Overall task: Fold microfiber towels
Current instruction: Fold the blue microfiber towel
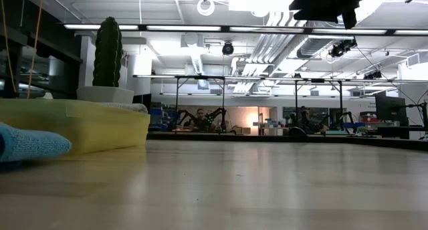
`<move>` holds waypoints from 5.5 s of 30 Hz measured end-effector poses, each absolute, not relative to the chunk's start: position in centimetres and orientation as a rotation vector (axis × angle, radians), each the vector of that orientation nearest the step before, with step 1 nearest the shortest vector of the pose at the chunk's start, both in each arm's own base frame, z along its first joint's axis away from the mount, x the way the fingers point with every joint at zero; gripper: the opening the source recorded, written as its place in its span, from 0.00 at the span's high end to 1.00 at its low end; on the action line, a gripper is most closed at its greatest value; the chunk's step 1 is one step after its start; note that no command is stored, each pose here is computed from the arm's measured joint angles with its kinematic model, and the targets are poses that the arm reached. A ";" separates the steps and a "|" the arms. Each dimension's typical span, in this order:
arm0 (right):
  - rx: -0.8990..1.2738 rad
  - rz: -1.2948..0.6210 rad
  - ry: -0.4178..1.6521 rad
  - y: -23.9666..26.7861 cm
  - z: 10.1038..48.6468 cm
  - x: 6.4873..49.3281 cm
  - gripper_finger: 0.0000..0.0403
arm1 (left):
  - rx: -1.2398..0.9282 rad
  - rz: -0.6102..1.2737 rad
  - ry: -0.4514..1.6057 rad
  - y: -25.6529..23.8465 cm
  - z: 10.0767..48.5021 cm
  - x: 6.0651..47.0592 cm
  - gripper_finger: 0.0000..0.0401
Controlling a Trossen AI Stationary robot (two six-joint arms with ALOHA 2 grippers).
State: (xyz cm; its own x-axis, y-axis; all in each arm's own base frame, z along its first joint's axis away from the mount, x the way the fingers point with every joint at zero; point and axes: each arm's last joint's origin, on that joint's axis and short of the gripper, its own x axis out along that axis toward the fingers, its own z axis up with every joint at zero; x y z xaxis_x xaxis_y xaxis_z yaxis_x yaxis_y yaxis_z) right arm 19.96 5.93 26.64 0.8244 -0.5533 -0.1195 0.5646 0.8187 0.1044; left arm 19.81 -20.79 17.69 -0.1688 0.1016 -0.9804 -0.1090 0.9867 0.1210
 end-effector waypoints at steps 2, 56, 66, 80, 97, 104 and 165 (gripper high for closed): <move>0.139 -0.596 0.084 5.9 26.7 20.0 0.63 | 0.012 0.147 1.724 -20.6 19.7 20.4 0.99; 0.125 -0.447 0.126 6.3 26.5 20.1 0.63 | 0.505 -0.283 1.310 -15.1 28.8 37.3 1.00; 0.141 -0.303 0.164 6.7 26.4 20.2 0.63 | 0.632 -0.197 1.419 -16.9 21.2 35.1 1.00; 0.226 -0.012 0.717 10.0 17.2 23.1 0.63 | 0.578 0.088 1.271 -14.3 23.4 34.8 1.00; -0.051 0.125 1.010 15.1 12.2 26.5 0.63 | 0.518 0.074 1.277 -14.5 23.4 34.8 1.00; -0.081 0.132 1.019 15.3 11.9 26.9 0.63 | 0.512 0.076 1.278 -14.5 23.3 34.8 1.00; -0.215 -0.646 0.266 0.2 39.8 14.1 1.00 | 0.010 0.938 0.561 12.4 36.8 31.6 0.96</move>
